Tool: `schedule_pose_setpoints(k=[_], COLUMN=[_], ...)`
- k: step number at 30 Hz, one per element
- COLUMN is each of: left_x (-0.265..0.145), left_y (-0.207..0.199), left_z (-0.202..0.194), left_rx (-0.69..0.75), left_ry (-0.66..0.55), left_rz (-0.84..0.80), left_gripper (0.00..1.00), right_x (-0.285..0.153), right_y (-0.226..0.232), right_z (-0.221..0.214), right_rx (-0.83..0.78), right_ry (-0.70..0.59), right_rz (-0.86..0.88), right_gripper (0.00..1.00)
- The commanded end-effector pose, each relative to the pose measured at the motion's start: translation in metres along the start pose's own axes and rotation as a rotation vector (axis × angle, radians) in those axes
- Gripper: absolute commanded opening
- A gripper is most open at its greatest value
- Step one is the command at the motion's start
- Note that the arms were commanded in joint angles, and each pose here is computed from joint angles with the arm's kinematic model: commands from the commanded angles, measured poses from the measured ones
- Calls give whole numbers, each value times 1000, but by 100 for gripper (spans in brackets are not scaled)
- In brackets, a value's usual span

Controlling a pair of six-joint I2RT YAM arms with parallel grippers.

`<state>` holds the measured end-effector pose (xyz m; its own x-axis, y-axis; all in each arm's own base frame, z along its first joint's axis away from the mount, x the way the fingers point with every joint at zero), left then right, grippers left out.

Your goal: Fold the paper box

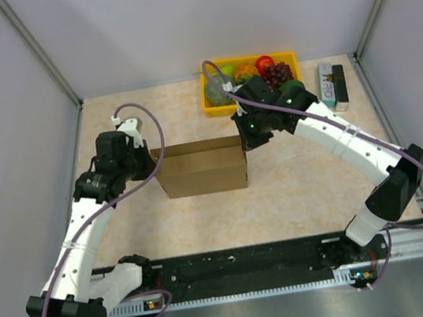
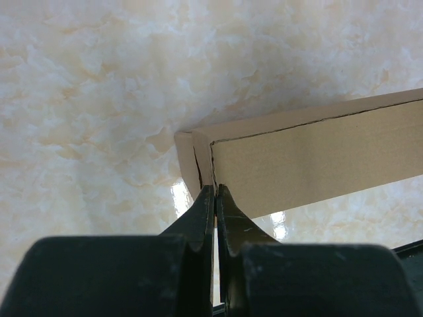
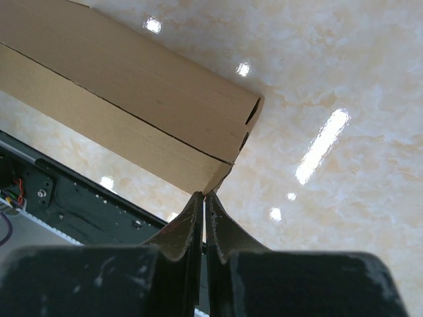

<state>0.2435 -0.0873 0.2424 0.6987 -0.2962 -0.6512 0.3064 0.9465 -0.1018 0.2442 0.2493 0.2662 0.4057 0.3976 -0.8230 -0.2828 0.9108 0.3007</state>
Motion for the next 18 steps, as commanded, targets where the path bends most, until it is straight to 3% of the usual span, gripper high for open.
schedule_pose_setpoints(k=[1,9,18], left_x=[7,-1,5], left_y=[-2,11,10], left_z=[-18,-18,-31], left_rx=[1,38,33], left_ry=[43,28,71], left_rz=[-18,74,65], left_gripper=[0,0,0], right_x=[-2,-2,2], right_y=[9,9,7], right_z=[-2,-1,-2], right_rx=[-25,-26,-24], right_ry=[-8,-9,-9], right_rz=[30,30,12], right_gripper=[0,0,0])
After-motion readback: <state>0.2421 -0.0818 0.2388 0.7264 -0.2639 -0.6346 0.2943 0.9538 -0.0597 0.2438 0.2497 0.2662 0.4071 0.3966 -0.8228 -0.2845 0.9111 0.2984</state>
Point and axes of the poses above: each gripper's point midway between its finger pads, its own x axis out along the fingers, its own y axis along the line the jaws close on, z = x × y, the point moved 4 cm from there along -x, back along the fingers, and after that the axes turned 10 degrees about x, right-handed, at the moved point
